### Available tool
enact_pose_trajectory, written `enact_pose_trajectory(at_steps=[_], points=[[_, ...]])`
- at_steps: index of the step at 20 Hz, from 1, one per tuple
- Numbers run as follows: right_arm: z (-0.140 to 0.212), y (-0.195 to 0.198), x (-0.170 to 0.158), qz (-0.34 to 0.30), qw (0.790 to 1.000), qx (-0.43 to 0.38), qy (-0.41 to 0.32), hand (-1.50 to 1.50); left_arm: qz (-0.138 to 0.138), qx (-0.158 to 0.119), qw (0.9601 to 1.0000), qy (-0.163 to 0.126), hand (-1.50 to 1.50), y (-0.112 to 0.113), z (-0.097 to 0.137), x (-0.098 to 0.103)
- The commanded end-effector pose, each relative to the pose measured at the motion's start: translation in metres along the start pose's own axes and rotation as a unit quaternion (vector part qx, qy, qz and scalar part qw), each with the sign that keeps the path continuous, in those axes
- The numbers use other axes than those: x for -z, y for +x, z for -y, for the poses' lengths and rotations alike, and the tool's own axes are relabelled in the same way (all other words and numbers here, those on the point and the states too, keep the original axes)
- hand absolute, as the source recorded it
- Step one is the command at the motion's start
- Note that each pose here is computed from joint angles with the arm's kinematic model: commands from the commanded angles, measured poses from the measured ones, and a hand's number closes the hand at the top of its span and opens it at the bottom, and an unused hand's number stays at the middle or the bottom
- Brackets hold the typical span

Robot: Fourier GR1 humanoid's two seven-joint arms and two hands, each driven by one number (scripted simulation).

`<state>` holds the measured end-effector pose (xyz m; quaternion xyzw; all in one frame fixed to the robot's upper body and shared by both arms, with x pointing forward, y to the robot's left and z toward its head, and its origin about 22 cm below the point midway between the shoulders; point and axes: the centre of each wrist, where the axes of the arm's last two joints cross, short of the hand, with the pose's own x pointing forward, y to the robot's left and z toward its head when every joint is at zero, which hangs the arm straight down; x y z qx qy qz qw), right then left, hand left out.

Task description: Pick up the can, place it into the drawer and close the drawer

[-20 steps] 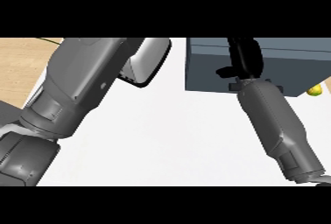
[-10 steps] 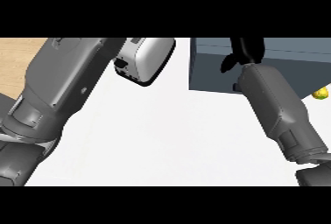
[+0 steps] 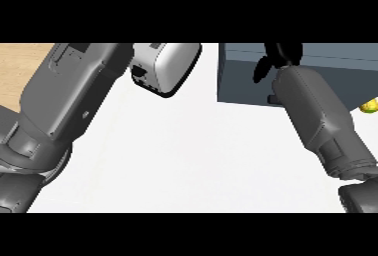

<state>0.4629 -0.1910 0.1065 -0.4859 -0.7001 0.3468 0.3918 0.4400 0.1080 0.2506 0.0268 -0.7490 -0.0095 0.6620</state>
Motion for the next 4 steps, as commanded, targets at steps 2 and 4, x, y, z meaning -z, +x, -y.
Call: enact_pose_trajectory(at_steps=[2,4], points=[[0.024,0.031,0.03,0.005,0.994,0.089,-0.063,-1.5,-0.002,-0.002,1.0,0.003,-1.5,-0.004,-0.019,-0.004],[0.011,0.05,0.025,0.002,0.992,0.1,-0.073,-1.5,0.0,-0.004,1.0,-0.001,-1.5,-0.008,-0.019,-0.01]])
